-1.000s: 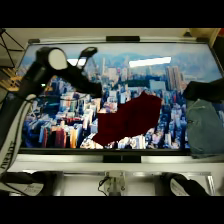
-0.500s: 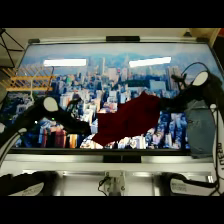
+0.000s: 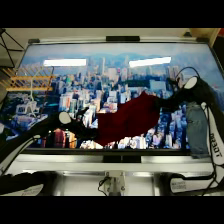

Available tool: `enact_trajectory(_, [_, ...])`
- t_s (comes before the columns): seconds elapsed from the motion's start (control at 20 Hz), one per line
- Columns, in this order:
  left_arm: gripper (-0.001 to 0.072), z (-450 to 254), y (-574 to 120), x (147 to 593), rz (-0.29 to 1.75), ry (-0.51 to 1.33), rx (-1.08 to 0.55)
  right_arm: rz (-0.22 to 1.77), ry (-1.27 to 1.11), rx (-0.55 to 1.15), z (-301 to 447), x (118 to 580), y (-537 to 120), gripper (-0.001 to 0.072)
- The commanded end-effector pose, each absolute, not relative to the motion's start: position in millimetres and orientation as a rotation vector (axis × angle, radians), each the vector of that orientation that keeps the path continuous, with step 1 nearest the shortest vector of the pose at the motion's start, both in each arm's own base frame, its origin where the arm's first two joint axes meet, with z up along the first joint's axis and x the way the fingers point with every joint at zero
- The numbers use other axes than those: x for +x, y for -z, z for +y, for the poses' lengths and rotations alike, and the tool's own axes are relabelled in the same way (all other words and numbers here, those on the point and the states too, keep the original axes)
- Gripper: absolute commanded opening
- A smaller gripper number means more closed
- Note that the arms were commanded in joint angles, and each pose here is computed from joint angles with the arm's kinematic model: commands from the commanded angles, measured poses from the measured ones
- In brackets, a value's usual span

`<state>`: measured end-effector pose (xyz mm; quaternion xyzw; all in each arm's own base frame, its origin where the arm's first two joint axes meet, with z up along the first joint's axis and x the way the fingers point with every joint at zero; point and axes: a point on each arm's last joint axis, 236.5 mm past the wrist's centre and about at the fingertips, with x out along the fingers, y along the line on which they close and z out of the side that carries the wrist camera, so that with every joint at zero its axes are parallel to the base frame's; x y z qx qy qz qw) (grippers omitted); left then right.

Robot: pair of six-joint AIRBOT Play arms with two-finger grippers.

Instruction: Fold the shirts.

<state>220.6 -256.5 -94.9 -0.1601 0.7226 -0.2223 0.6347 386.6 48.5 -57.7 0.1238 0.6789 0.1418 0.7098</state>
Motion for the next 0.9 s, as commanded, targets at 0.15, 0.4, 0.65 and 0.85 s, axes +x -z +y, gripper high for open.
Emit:
enact_trajectory(0.15, [0.0254,-261.1,106.9,232.1,1.618,0.485,-0.386,1.477,-0.316,0.279,49.1,401.5,77.9,0.0669])
enact_trajectory(0.4, [0.0034,-266.5,91.8,251.1,1.545,0.537,-0.365,1.451,-0.329,0.286,51.9,408.7,81.2,0.0073])
enact_trajectory(0.65, [0.0032,-223.2,-27.2,346.5,1.182,0.551,-0.087,1.188,-0.394,0.096,45.7,428.7,-23.1,0.0072])
enact_trajectory(0.85, [0.0033,-179.4,-284.2,398.0,0.581,0.503,-0.03,0.648,-0.401,0.015,60.0,433.4,-244.7,0.0072])
